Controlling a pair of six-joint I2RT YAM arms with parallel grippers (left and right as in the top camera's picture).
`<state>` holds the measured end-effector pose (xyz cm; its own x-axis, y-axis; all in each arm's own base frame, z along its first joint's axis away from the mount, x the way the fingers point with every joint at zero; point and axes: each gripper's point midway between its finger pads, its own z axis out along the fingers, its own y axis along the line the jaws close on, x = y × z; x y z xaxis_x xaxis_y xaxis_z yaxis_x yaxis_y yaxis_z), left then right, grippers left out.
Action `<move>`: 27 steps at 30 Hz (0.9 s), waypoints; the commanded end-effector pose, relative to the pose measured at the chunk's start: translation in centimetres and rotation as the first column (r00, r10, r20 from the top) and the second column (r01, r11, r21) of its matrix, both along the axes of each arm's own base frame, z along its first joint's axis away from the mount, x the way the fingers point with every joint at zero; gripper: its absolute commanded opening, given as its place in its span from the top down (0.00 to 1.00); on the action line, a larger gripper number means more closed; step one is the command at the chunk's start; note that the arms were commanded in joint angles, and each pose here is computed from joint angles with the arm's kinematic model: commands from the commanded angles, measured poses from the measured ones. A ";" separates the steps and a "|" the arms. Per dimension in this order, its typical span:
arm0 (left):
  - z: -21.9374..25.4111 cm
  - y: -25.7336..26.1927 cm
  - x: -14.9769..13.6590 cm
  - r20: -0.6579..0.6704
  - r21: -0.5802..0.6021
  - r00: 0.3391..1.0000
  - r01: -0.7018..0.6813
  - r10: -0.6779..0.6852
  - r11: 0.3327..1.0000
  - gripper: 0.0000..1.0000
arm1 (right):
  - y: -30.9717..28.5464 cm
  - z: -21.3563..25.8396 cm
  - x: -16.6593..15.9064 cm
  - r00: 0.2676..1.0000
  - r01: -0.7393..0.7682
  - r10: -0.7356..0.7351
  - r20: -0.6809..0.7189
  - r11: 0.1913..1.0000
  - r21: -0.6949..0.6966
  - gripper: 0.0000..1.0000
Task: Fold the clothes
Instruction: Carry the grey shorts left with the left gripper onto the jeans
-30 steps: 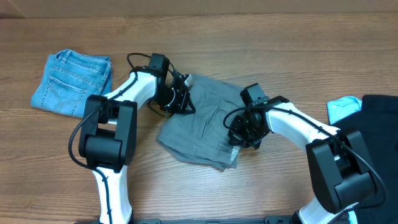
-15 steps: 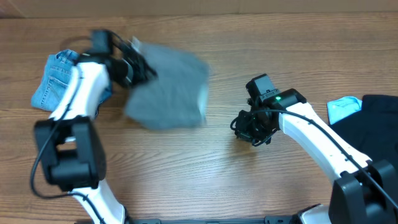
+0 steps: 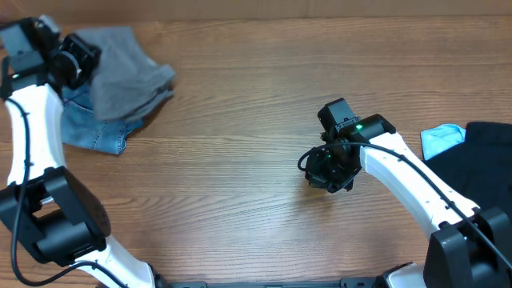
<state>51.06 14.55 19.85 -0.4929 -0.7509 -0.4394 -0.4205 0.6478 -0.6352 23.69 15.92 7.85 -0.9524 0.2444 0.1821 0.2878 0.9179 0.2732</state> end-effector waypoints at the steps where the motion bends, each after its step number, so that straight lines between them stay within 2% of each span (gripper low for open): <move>1: 0.4 4.3 -2.2 -0.043 0.112 0.995 -0.083 0.088 0.990 0.96 | 0.2 0.7 0.4 1.000 -0.008 0.007 0.028 1.000 0.004 0.93; 5: -0.6 8.0 -4.5 -0.106 0.208 0.983 -0.127 0.152 0.970 0.96 | 0.1 0.7 0.2 1.000 -0.008 0.008 0.020 1.000 0.001 0.93; 7: -0.9 8.8 -5.2 -0.120 0.216 0.980 -0.129 0.158 0.968 0.90 | 0.1 0.7 0.1 1.000 -0.008 0.008 0.017 1.000 0.000 0.93; 8: -1.1 8.9 -5.4 -0.131 0.211 0.978 -0.131 0.161 0.969 0.83 | 0.0 0.7 0.1 1.000 -0.008 0.008 0.016 1.000 0.000 0.93; 11: -2.0 8.5 -6.5 -0.186 0.210 0.973 -0.098 0.139 0.973 0.48 | 0.0 0.7 0.0 1.000 -0.008 0.008 0.014 1.000 -0.001 0.93; 12: -2.2 8.3 -6.9 -0.204 0.212 0.971 -0.079 0.123 0.974 0.41 | 0.0 0.7 0.0 1.000 -0.008 0.008 0.012 1.000 -0.002 0.93; 16: -2.0 7.4 -10.0 -0.301 0.169 0.948 -0.055 0.104 0.984 0.47 | -0.1 0.7 -0.3 1.000 -0.009 0.009 0.000 1.000 -0.007 0.93; 19: 1.3 7.4 -11.7 -0.266 0.204 0.957 -0.059 0.113 0.977 0.50 | -0.1 0.7 -0.3 1.000 -0.012 0.012 0.002 1.000 -0.007 0.93; 22: 5.5 6.7 -12.7 -0.182 0.282 0.979 -0.040 0.094 0.958 0.73 | -0.1 0.7 -0.2 1.000 -0.012 0.012 0.005 1.000 -0.006 0.92; 23: 6.8 6.1 -12.6 -0.154 0.318 0.985 -0.021 0.074 0.948 0.85 | 0.0 0.7 -0.1 1.000 -0.012 0.012 0.011 1.000 -0.003 0.92; 27: 7.0 4.6 -10.2 -0.120 0.399 0.992 0.080 -0.035 0.913 0.93 | 0.1 0.7 0.3 1.000 -0.011 0.011 0.025 1.000 0.003 0.92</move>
<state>39.02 20.76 25.66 -0.5374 -0.6251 -0.5660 -0.5422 0.7702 -0.3358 23.41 15.81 7.85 -0.9513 0.2418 0.1910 0.2873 0.9201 0.2662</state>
